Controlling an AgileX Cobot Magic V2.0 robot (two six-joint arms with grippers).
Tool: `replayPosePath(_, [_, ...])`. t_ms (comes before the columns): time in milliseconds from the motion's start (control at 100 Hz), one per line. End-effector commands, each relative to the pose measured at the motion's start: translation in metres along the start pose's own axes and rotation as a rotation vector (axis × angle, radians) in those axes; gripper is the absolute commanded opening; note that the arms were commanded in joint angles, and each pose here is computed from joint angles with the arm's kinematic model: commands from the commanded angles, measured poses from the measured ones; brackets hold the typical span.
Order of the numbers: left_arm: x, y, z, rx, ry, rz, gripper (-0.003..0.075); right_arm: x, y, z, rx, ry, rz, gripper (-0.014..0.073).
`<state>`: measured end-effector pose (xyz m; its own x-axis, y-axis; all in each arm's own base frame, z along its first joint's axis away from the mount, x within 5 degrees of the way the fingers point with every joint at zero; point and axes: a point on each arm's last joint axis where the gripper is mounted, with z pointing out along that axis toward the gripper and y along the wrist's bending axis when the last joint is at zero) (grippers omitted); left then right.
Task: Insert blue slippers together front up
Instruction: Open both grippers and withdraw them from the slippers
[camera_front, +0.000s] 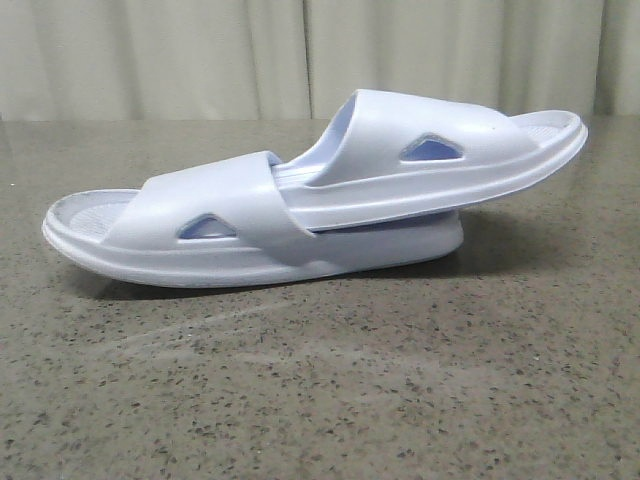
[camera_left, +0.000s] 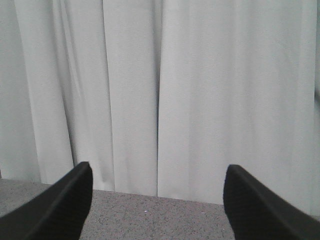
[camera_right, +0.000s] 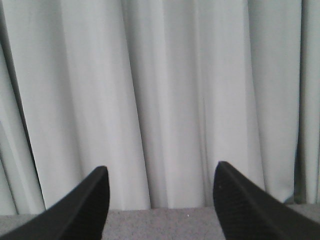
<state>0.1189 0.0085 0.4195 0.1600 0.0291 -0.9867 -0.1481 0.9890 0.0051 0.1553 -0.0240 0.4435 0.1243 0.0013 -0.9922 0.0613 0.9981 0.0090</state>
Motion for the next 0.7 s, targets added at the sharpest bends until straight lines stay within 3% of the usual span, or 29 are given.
replayPosePath(0, [-0.004, -0.001, -0.007, 0.032, -0.029, -0.029, 0.0486, 0.011, -0.001, -0.002, 0.061, -0.031, -0.017, 0.0391])
replayPosePath(140, [0.01, 0.001, -0.017, 0.033, -0.013, -0.078, 0.0486, 0.035, 0.008, -0.007, 0.067, -0.037, -0.057, 0.0391])
replayPosePath(590, [0.049, 0.012, -0.069, 0.072, -0.083, -0.11, 0.0486, 0.052, 0.013, -0.076, 0.02, -0.19, -0.056, 0.0391])
replayPosePath(690, [0.061, 0.014, -0.077, 0.074, -0.087, -0.111, 0.0486, 0.064, 0.015, -0.094, -0.037, -0.192, -0.057, 0.0391])
